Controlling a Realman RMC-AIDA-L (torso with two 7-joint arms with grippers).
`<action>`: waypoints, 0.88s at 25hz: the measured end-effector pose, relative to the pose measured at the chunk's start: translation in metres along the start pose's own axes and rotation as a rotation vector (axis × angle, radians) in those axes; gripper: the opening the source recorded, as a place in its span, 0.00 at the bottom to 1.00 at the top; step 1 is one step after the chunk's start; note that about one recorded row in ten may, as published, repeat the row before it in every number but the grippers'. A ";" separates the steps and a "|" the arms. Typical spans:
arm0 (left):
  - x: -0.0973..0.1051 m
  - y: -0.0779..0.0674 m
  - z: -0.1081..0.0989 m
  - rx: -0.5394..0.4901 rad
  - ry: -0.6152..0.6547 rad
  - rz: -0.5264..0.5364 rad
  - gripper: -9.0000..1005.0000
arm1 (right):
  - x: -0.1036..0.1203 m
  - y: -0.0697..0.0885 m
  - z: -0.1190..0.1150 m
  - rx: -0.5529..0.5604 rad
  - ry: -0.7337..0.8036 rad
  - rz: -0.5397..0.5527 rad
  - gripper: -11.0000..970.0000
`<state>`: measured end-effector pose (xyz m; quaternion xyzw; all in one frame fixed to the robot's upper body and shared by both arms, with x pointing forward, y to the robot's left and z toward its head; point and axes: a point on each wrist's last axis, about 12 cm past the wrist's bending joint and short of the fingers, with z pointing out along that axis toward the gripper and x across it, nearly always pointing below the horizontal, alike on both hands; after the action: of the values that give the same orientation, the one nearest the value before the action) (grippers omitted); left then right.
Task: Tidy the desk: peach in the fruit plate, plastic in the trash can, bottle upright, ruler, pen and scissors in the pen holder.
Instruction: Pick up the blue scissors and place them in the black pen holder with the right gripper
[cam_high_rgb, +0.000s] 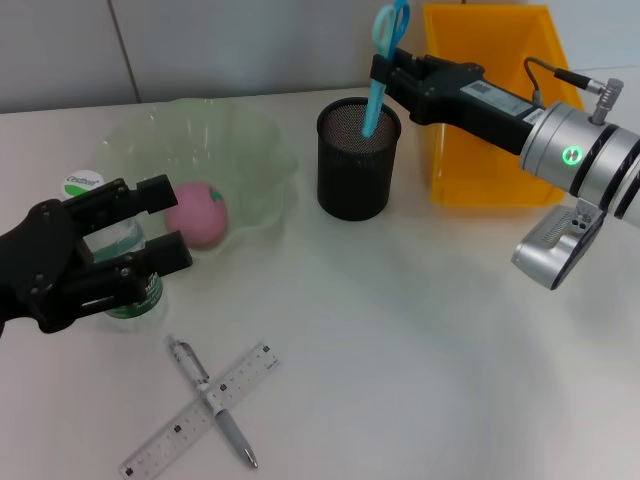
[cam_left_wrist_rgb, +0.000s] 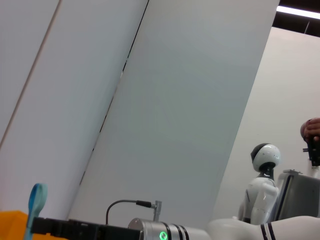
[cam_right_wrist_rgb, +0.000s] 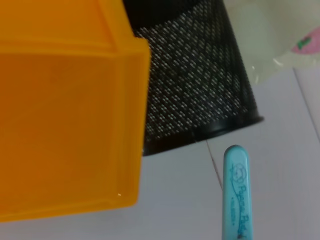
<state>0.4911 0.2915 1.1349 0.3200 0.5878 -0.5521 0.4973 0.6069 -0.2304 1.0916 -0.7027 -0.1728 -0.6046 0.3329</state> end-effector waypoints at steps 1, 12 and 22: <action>0.000 0.000 0.000 0.001 -0.001 0.000 0.78 | 0.000 0.000 0.000 -0.003 -0.002 -0.004 0.26; 0.003 -0.005 -0.003 0.003 -0.034 0.014 0.78 | -0.004 0.003 -0.001 -0.033 -0.011 0.017 0.26; 0.003 -0.011 -0.008 0.013 -0.071 0.033 0.78 | -0.006 0.002 0.003 -0.081 0.026 0.058 0.26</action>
<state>0.4778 0.2970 1.1348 0.3131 0.5610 -0.5587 0.5246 0.6092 -0.2282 1.0849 -0.7123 -0.1234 -0.6105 0.3236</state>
